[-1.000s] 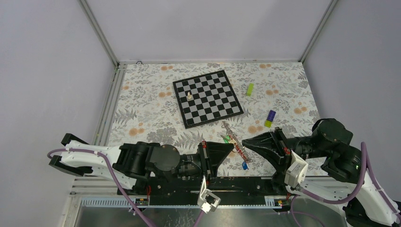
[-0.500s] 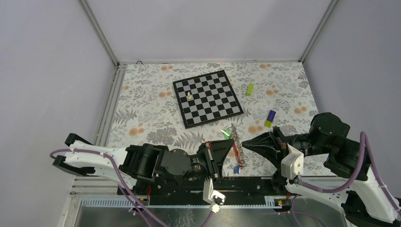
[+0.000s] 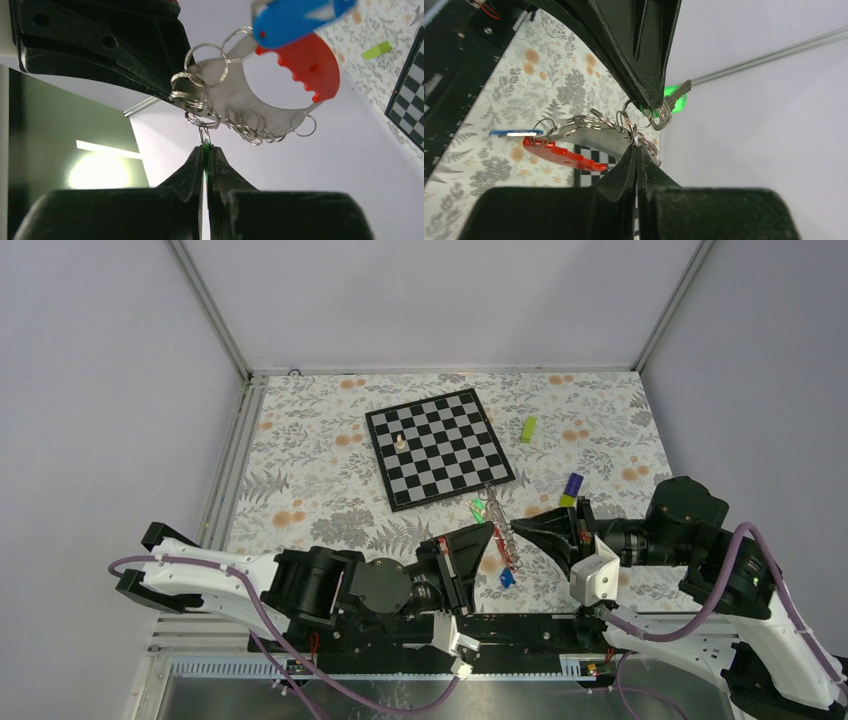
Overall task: Remove the keys from the keyring
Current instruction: Remove the key from the keyring.
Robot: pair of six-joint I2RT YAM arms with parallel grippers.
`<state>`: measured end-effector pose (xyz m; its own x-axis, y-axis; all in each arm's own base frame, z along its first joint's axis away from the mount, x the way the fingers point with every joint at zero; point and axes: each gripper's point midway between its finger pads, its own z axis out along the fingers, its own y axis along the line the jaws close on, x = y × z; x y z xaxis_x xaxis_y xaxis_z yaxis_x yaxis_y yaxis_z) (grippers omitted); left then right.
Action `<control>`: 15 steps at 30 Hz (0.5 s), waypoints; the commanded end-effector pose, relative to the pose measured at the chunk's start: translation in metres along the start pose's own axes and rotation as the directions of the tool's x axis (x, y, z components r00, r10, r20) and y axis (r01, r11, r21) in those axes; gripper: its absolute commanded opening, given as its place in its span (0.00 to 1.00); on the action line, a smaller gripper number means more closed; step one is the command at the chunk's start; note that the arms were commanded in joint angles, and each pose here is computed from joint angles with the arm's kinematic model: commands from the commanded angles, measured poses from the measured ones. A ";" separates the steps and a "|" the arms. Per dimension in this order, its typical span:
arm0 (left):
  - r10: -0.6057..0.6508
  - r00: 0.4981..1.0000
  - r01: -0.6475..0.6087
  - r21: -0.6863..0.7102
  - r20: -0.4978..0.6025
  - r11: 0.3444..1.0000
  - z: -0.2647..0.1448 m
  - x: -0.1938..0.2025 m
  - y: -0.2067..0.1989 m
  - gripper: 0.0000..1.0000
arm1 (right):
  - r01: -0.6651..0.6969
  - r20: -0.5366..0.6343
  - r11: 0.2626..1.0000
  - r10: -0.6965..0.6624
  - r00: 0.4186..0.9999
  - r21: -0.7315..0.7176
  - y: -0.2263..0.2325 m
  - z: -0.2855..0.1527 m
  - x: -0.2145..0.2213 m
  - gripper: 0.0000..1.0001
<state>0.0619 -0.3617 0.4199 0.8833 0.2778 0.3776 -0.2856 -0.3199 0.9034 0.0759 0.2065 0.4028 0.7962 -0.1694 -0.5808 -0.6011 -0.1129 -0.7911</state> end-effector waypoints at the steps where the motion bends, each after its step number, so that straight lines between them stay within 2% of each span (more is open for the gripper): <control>1: 0.011 0.995 -0.019 -0.080 -0.095 0.997 -0.008 0.021 0.023 0.00 | 0.164 -0.035 0.983 -0.161 0.986 0.089 -0.026 0.001 0.003 0.00; 7: 0.014 0.994 -0.023 -0.086 -0.111 0.996 -0.011 0.024 0.024 0.00 | 0.293 -0.018 0.950 -0.293 0.956 0.104 -0.036 0.003 -0.004 0.00; 15: -0.044 0.992 0.029 -0.118 -0.122 0.993 -0.016 0.030 0.026 0.00 | 0.363 0.020 0.922 -0.369 0.929 0.132 -0.041 0.003 -0.016 0.00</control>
<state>0.0717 -0.3574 0.4317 0.8351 0.3434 0.4298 -0.3304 -0.3117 0.8909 0.0904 0.2129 0.4218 0.9282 -0.1441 -0.3429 -0.3576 -0.0921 -0.9293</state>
